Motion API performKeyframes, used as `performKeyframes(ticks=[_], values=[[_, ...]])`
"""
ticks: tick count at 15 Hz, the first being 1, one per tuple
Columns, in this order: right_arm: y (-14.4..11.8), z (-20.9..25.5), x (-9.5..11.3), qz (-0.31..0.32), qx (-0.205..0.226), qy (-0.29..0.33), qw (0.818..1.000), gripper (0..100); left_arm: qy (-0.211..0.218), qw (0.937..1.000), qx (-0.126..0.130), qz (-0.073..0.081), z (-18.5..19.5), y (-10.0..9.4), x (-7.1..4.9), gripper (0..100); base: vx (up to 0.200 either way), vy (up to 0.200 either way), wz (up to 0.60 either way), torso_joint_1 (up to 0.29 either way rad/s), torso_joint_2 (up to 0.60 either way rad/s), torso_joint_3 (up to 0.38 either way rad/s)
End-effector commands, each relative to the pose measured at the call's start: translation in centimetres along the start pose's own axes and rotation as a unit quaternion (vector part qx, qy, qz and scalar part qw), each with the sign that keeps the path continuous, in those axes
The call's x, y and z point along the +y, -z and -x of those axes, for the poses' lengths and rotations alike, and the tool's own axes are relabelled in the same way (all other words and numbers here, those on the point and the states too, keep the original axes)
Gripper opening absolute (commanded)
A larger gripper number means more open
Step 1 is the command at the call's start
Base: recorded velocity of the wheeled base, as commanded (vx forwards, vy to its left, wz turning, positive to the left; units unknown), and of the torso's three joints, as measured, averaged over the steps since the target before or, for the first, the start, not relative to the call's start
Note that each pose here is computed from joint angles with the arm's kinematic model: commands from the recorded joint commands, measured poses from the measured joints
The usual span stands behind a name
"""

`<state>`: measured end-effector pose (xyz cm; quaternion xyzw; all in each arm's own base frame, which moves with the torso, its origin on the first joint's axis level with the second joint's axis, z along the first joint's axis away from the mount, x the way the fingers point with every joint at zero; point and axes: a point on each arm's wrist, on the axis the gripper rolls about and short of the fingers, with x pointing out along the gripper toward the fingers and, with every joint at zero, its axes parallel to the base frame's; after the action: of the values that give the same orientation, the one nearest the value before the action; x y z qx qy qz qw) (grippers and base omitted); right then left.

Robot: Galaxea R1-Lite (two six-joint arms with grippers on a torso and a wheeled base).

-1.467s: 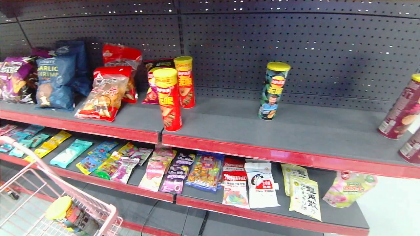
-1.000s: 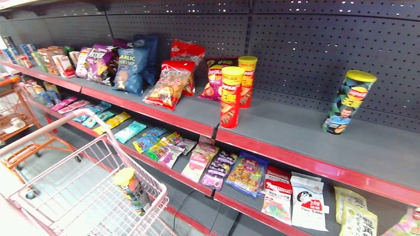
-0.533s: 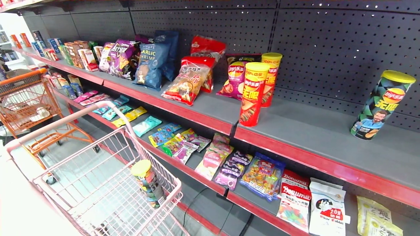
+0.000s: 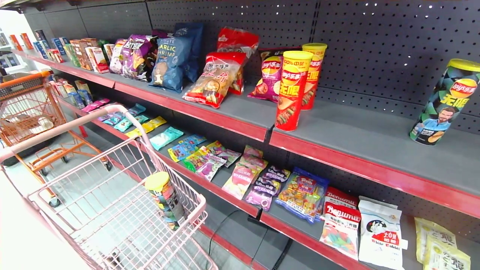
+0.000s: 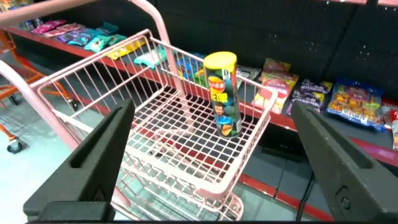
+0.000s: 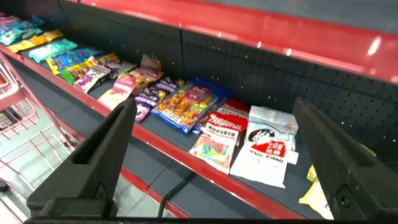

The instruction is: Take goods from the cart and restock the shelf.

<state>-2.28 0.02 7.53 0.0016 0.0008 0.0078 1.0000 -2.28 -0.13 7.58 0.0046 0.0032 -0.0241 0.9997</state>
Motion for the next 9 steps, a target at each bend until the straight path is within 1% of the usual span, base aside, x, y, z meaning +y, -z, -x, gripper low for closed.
performKeyframes(ticks=[1, 6, 8, 9], values=[[0.0, 0.0, 0.0, 0.0, 0.0, -0.001, 1.0, 100, 0.0, 1.0, 0.0, 0.0, 0.0, 0.0, 0.0, 100, 0.0, 0.0, 0.0, -0.212, 0.53, 0.33], [0.0, 0.0, 0.0, 0.0, 0.0, -0.001, 1.0, 100, 0.0, 1.0, 0.0, -0.001, 0.0, 0.0, 0.0, 100, 0.0, 0.0, 0.0, -0.192, 0.54, 0.344], [0.0, 0.0, 0.0, 0.0, 0.0, -0.001, 1.0, 100, 0.004, 1.0, 0.0, 0.001, 0.0, 0.0, -0.02, 100, 0.0, 0.0, 0.0, -0.112, 0.32, 0.215], [0.0, 0.0, 0.0, 0.0, 0.0, -0.001, 1.0, 100, 0.009, 0.9999, -0.011, -0.008, 0.09, -0.41, -0.04, 100, 0.0, 0.0, 0.0, -0.036, 0.12, 0.08]])
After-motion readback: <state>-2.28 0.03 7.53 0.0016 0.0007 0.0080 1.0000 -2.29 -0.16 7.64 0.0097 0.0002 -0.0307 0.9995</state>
